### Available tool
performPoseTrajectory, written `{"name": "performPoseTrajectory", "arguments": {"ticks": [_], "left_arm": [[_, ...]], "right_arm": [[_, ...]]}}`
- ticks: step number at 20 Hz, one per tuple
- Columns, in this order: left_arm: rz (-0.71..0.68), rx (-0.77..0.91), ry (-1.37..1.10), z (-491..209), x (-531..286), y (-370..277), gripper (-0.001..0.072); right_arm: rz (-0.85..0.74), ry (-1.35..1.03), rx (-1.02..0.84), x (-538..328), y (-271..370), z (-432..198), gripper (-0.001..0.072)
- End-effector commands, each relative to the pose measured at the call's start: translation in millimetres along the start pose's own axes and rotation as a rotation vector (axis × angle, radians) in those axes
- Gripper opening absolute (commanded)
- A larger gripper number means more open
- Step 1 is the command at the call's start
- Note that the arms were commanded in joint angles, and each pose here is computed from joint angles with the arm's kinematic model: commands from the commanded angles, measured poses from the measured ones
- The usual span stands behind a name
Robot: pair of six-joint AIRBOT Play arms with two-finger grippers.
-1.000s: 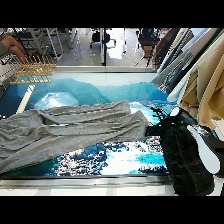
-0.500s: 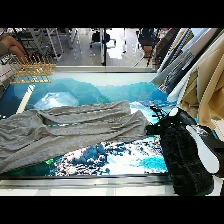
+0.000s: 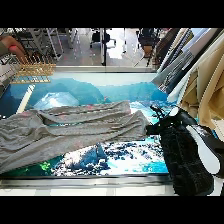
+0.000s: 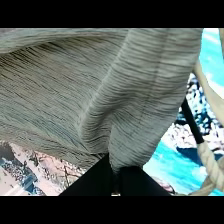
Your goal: Fold the clothes and pants, and hang the long-sleeved shirts on hangers.
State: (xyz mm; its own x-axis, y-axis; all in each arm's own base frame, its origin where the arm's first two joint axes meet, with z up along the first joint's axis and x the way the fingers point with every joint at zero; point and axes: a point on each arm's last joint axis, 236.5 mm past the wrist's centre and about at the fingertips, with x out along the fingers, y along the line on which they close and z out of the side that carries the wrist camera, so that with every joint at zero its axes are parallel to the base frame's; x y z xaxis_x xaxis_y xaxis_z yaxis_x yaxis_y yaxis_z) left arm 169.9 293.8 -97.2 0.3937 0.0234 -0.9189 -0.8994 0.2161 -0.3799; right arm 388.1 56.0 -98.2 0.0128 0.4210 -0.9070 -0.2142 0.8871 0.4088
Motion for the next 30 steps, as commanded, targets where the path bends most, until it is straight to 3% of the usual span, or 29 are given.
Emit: {"name": "performPoseTrajectory", "arguments": {"ticks": [1, 4, 6, 10, 12, 14, 18, 21, 27, 28, 29, 30], "left_arm": [[-0.029, -0.028, -0.039, 11.9, 8.3, -4.1, 0.0015], [-0.030, -0.014, -0.106, 34.7, -1.6, -8.4, 0.0014], [-0.095, 0.003, -0.172, 66.4, -26.7, -36.8, 0.0014], [-0.430, 0.055, -0.302, 137.0, -113.0, -157.3, 0.0014], [-0.510, 0.155, -0.279, 147.0, -138.5, -198.3, 0.0014], [-0.431, 0.227, -0.250, 150.2, -131.0, -191.0, 0.0014], [-0.140, 0.364, -0.198, 154.2, -91.8, -117.9, 0.0015], [-0.057, 0.461, -0.125, 150.0, -69.7, -84.1, 0.0015], [0.242, 0.544, 0.058, 140.0, -41.8, 8.6, 0.0015], [0.236, 0.539, 0.049, 142.7, -38.5, 8.9, 0.0064], [0.216, 0.528, 0.020, 148.3, -35.1, 3.9, 0.0295], [0.179, 0.503, -0.029, 156.5, -33.4, -7.7, 0.0563]], "right_arm": [[0.039, 0.054, -0.063, -2.1, 10.2, -13.1, 0.0023], [0.030, 0.033, -0.111, -17.0, 15.1, -8.4, 0.0023], [-0.015, -0.078, -0.136, -47.1, 17.8, 26.7, 0.0023], [-0.132, -0.485, -0.103, -164.4, 33.3, 137.2, 0.0022], [-0.156, -0.538, -0.181, -210.6, 53.3, 147.7, 0.0022], [-0.097, -0.376, -0.210, -201.5, 70.1, 110.1, 0.0022], [0.056, 0.020, -0.210, -137.9, 91.3, 15.4, 0.0022], [0.126, 0.218, -0.195, -85.2, 101.8, -46.3, 0.0022], [0.146, 0.512, -0.148, -26.5, 104.4, -145.9, 0.0024], [0.165, 0.509, -0.146, -25.1, 109.8, -146.0, 0.0047], [0.192, 0.479, -0.137, -25.1, 117.8, -138.5, 0.0194], [0.188, 0.424, -0.119, -26.4, 121.3, -122.4, 0.0405]]}}
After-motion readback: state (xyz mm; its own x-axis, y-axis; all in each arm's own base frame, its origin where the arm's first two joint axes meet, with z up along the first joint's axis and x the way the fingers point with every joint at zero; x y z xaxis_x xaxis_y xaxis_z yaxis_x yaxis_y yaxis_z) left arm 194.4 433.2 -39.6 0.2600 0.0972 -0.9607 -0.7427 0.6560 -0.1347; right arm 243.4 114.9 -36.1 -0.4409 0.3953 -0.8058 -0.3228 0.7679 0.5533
